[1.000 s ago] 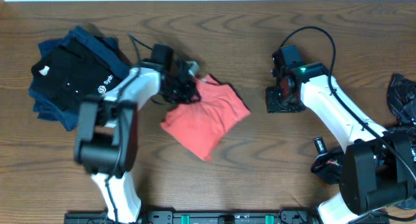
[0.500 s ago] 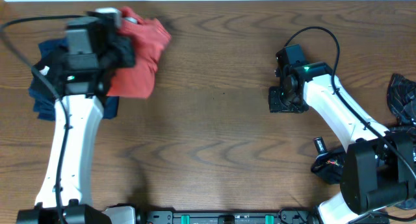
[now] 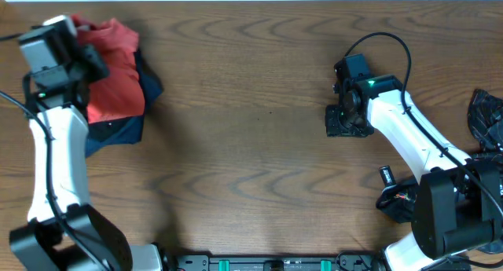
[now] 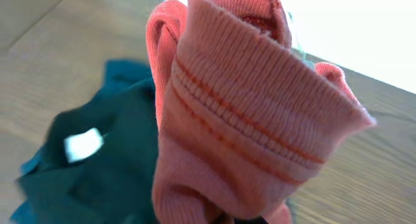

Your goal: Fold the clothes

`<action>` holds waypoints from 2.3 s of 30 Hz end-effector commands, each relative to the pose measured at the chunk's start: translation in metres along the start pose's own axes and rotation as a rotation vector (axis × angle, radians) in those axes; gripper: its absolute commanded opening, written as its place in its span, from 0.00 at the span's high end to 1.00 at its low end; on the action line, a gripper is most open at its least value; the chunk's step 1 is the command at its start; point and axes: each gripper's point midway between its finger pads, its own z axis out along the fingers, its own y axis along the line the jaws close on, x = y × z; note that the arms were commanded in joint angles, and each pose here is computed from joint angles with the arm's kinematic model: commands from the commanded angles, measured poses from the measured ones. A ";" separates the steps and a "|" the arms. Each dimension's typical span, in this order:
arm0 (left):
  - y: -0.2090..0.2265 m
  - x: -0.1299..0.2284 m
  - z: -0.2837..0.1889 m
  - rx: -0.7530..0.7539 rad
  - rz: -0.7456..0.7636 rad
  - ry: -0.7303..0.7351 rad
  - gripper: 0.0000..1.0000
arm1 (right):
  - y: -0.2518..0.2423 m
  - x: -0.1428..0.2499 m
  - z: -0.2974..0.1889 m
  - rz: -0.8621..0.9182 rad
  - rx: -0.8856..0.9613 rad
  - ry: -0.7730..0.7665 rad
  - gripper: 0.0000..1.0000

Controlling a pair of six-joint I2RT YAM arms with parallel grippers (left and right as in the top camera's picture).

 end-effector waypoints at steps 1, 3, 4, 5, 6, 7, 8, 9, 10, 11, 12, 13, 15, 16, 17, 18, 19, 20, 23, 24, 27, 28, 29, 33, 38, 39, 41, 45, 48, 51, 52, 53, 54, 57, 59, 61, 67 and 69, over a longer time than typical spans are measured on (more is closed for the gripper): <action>0.038 -0.001 0.015 -0.076 -0.092 0.009 0.94 | -0.005 0.000 -0.001 0.022 0.015 -0.004 0.55; 0.057 0.006 0.024 -0.105 -0.125 0.027 0.94 | -0.006 0.001 -0.001 0.022 0.016 0.001 0.55; 0.066 0.007 0.026 -0.116 -0.150 0.026 0.94 | -0.006 0.002 -0.001 0.022 0.018 0.005 0.54; 0.070 0.006 0.027 -0.113 -0.170 0.021 0.93 | -0.007 0.003 -0.001 0.022 0.020 0.008 0.55; 0.073 0.005 0.029 -0.104 -0.185 0.017 0.92 | -0.007 0.003 -0.001 0.022 0.021 0.009 0.54; 0.074 0.003 0.029 -0.084 -0.191 0.009 0.86 | -0.007 0.003 -0.001 0.022 0.023 0.009 0.55; 0.074 0.001 0.030 -0.071 -0.194 0.002 0.67 | -0.007 0.003 -0.001 0.023 0.022 0.008 0.55; 0.074 0.000 0.030 -0.061 -0.196 -0.001 0.39 | -0.007 0.003 -0.001 0.023 0.021 0.007 0.54; 0.076 0.000 0.030 -0.062 -0.197 -0.004 0.02 | -0.007 0.003 -0.001 0.027 0.021 0.007 0.54; 0.077 -0.001 0.030 -0.063 -0.199 -0.007 0.02 | -0.007 0.003 -0.001 0.028 0.021 0.008 0.55; 0.078 -0.002 0.029 -0.063 -0.201 -0.010 0.02 | -0.007 0.003 -0.001 0.034 0.022 0.009 0.55; 0.077 -0.002 0.029 -0.059 -0.201 -0.012 0.02 | -0.007 0.003 -0.001 0.034 0.021 0.010 0.55; 0.071 -0.004 0.027 -0.027 -0.206 -0.015 0.02 | -0.007 0.004 -0.001 0.034 0.022 0.011 0.54; 0.064 -0.007 0.025 0.014 -0.204 -0.019 0.02 | -0.007 0.004 -0.001 0.034 0.022 0.012 0.54; 0.057 -0.010 0.022 0.055 -0.201 -0.025 0.02 | -0.007 0.004 -0.001 0.033 0.023 0.013 0.53; 0.050 -0.014 0.019 0.092 -0.197 -0.035 0.02 | -0.007 0.005 -0.001 0.033 0.024 0.015 0.49; 0.042 -0.019 0.014 0.132 -0.191 -0.047 0.02 | -0.008 0.006 -0.001 0.033 0.025 0.019 0.40; 0.036 -0.023 0.009 0.159 -0.184 -0.060 0.02 | -0.008 0.006 -0.001 0.033 0.026 0.022 0.30; 0.028 -0.037 -0.010 0.169 -0.165 -0.107 0.02 | -0.008 0.007 -0.001 0.033 0.024 0.026 0.11; 0.028 -0.042 -0.016 0.156 -0.160 -0.124 0.02 | -0.007 0.007 -0.001 0.033 0.023 0.026 0.05; 0.043 -0.050 -0.033 0.028 -0.159 -0.165 0.02 | -0.008 0.007 -0.001 0.033 0.023 0.026 0.01; 0.050 -0.051 -0.038 -0.029 -0.162 -0.172 0.02 | -0.008 0.008 -0.001 0.033 0.023 0.027 0.01; 0.056 -0.051 -0.044 -0.079 -0.163 -0.179 0.02 | -0.008 0.008 -0.001 0.033 0.024 0.028 0.01; 0.049 -0.055 -0.062 -0.100 -0.195 -0.200 0.02 | -0.008 0.008 -0.001 0.024 0.024 0.029 0.01; -0.016 -0.048 -0.073 0.086 -0.132 -0.161 0.02 | -0.007 0.006 -0.001 0.022 0.020 0.022 0.01; -0.034 -0.042 -0.073 0.137 -0.113 -0.138 0.02 | -0.006 0.006 -0.001 0.022 0.014 0.020 0.01; -0.070 -0.027 -0.072 0.214 -0.070 -0.083 0.02 | 0.000 0.004 -0.001 0.022 -0.013 0.014 0.01; -0.126 0.013 -0.068 0.304 0.027 0.046 0.02 | 0.014 -0.009 -0.002 0.017 -0.090 -0.031 0.01; -0.148 0.061 -0.067 0.321 0.077 0.215 0.02 | 0.016 -0.026 -0.003 0.014 -0.093 -0.102 0.01; -0.146 0.110 -0.074 0.288 0.106 0.409 0.02 | 0.014 -0.039 -0.005 0.001 -0.075 -0.159 0.01; -0.142 0.121 -0.077 0.274 0.109 0.458 0.02 | 0.013 -0.041 -0.005 -0.006 -0.073 -0.168 0.01; -0.137 0.132 -0.081 0.255 0.109 0.511 0.02 | 0.012 -0.042 -0.006 -0.017 -0.068 -0.172 0.01; -0.132 0.142 -0.086 0.240 0.109 0.556 0.02 | 0.010 -0.042 -0.006 -0.024 -0.062 -0.173 0.01; -0.117 0.167 -0.103 0.185 0.114 0.682 0.02 | 0.004 -0.040 -0.009 -0.005 -0.057 -0.166 0.01; -0.110 0.179 -0.112 0.162 0.116 0.748 0.02 | 0.000 -0.038 -0.016 0.013 -0.057 -0.170 0.01; -0.104 0.188 -0.119 0.138 0.124 0.794 0.02 | -0.005 -0.039 -0.030 0.034 -0.061 -0.197 0.01; -0.084 0.198 -0.129 0.069 0.181 0.803 0.02 | -0.014 -0.045 -0.096 0.051 -0.076 -0.387 0.01; -0.084 0.196 -0.133 0.088 0.190 0.758 0.01 | -0.021 -0.045 -0.123 0.060 -0.057 -0.471 0.01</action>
